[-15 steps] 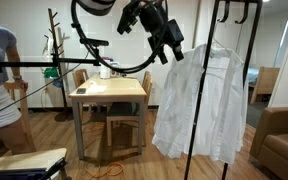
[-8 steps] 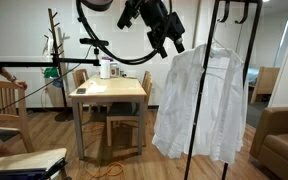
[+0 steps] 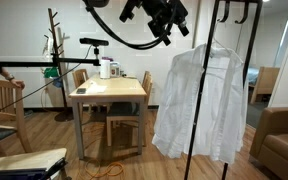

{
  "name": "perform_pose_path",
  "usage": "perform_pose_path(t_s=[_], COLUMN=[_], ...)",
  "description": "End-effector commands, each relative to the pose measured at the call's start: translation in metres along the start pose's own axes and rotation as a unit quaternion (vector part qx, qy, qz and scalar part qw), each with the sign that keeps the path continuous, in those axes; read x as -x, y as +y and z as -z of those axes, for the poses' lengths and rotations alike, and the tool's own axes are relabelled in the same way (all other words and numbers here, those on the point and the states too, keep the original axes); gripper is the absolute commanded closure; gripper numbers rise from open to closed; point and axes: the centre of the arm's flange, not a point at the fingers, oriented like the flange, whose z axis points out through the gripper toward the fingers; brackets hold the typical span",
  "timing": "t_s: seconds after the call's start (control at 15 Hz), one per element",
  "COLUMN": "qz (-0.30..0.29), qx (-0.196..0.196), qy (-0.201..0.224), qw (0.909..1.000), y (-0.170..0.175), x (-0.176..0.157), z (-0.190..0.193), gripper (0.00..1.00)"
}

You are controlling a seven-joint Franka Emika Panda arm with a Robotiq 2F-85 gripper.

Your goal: Hang the white shirt closer to the brown top

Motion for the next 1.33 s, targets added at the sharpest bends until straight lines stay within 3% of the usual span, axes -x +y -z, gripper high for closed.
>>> perform_pose_path(t_s=[0.0, 0.07, 0.2, 0.4, 0.47, 0.87, 1.27], qz=[0.026, 0.041, 0.057, 0.077, 0.072, 0.076, 0.063], qx=[-0.010, -0.034, -0.039, -0.059, -0.054, -0.065, -0.114], qy=[0.071, 0.090, 0.127, 0.159, 0.139, 0.147, 0.197], qw=[0.9971, 0.9945, 0.9894, 0.9825, 0.9862, 0.9842, 0.9718], y=[-0.036, -0.050, -0.069, -0.077, -0.068, -0.073, -0.103], x=[-0.061, -0.076, -0.101, -0.108, -0.090, -0.099, -0.158], z=[-0.005, -0.003, -0.008, -0.025, -0.007, -0.025, -0.056], gripper=[0.00, 0.00, 0.00, 0.00, 0.00, 0.00, 0.00])
